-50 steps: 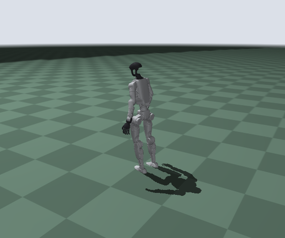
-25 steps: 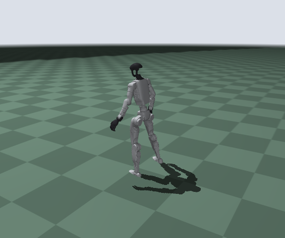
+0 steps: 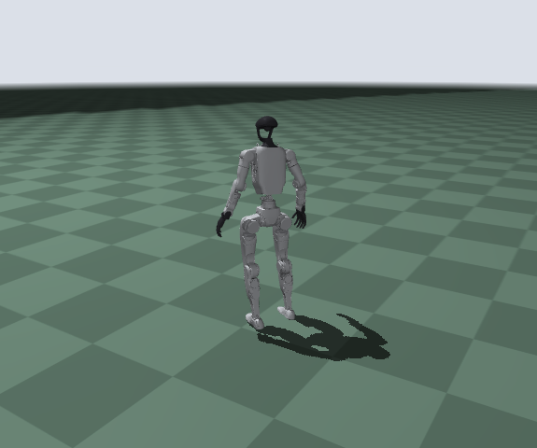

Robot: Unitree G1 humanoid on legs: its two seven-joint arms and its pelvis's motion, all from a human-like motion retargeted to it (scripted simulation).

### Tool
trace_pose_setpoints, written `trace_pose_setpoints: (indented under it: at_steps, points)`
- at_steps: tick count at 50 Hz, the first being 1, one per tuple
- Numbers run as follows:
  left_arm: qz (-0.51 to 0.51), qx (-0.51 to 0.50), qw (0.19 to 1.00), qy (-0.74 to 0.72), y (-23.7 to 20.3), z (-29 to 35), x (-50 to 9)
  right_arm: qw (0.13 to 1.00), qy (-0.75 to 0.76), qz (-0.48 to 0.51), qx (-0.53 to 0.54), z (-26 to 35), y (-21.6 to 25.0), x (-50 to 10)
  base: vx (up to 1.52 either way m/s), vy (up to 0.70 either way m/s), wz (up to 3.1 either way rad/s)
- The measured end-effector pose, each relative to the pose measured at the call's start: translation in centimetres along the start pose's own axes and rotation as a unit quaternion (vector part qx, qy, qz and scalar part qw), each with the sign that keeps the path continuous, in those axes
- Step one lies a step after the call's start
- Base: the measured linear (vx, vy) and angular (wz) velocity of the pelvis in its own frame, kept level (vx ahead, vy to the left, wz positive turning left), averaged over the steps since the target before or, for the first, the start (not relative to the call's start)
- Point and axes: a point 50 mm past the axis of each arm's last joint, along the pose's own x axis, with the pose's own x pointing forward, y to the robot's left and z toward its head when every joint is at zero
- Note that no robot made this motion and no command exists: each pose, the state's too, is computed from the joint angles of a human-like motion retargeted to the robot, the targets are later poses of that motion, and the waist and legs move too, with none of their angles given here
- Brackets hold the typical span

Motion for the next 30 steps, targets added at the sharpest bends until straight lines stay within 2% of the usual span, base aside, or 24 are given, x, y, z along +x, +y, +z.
trace_pose_setpoints:
  at_steps: [13, 18, 22, 30]
  points:
    - [0.019, -0.029, 0.999, 0.042, 1.1, -4.1, -1.0, 0.988, -0.148, 0.018, -0.043, 12.2, 6.1, 1.2, 0.10, -0.07, -2.03]
    - [0.022, -0.051, 0.997, 0.046, 1.0, -4.7, -1.3, 0.981, -0.188, 0.013, -0.048, 15.1, 7.7, 0.6, 0.06, 0.08, -1.68]
    - [0.006, -0.028, 0.999, 0.037, 0.7, -4.5, -1.2, 0.976, -0.212, 0.026, -0.042, 16.0, 8.4, 0.1, 0.03, 0.13, -1.13]
    - [-0.001, 0.027, 0.999, -0.017, 1.2, -1.1, -0.4, 0.983, -0.172, 0.043, -0.039, 13.7, 8.4, 0.3, 0.02, 0.12, -1.09]
